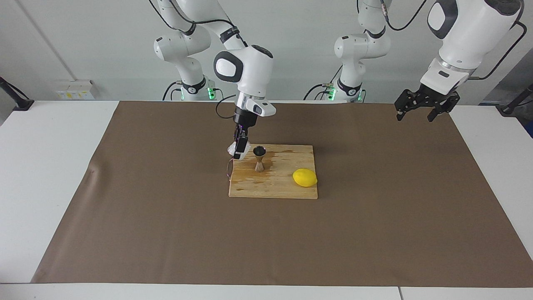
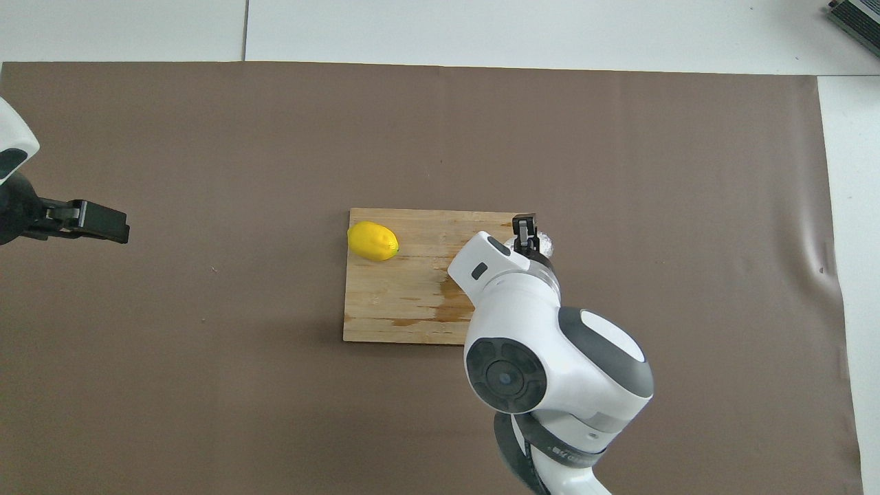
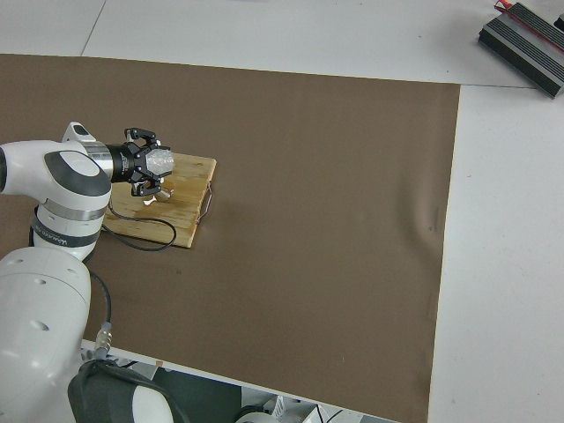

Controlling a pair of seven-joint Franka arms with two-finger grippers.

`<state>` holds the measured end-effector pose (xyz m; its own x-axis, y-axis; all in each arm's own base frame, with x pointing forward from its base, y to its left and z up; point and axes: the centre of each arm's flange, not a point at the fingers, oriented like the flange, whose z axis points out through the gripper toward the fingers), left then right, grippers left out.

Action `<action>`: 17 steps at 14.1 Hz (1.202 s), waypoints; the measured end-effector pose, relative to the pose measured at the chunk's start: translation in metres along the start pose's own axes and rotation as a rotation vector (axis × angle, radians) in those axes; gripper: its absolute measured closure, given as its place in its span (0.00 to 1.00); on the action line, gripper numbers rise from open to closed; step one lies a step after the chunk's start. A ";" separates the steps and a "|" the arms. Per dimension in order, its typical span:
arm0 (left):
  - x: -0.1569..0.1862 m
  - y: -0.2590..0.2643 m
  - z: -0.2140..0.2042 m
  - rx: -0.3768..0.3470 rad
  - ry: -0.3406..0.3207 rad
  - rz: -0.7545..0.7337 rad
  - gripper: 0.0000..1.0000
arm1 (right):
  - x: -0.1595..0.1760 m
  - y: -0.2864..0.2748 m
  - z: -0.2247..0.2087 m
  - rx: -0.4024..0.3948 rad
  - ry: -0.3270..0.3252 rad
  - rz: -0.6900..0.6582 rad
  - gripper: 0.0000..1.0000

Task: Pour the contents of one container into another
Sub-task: 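Carry the white cup back and set it on the table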

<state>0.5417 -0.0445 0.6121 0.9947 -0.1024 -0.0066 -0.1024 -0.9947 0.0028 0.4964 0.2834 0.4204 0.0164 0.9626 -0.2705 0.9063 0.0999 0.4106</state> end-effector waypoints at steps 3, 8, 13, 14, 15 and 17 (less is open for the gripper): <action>0.000 0.000 0.000 0.000 0.000 0.000 0.00 | -0.032 0.010 0.018 0.093 0.042 0.029 0.47; 0.000 0.000 0.000 0.000 0.000 0.000 0.00 | -0.111 0.020 0.062 0.267 0.181 0.057 0.47; 0.000 0.000 0.000 0.000 0.000 0.000 0.00 | -0.200 0.012 0.108 0.344 0.362 0.031 0.47; 0.000 0.000 0.000 0.000 0.000 0.000 0.00 | -0.216 0.006 0.117 0.352 0.402 0.036 0.47; 0.000 0.000 0.000 0.000 0.000 0.000 0.00 | -0.230 0.000 0.126 0.357 0.441 0.043 0.47; 0.000 0.000 0.000 0.000 0.000 0.000 0.00 | -0.253 -0.015 0.144 0.352 0.510 0.060 0.47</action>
<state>0.5417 -0.0445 0.6121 0.9947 -0.1024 -0.0066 -0.1023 -0.9947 0.0028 0.5390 0.0025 0.3572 -0.0533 0.9717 0.2302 0.9964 0.0364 0.0771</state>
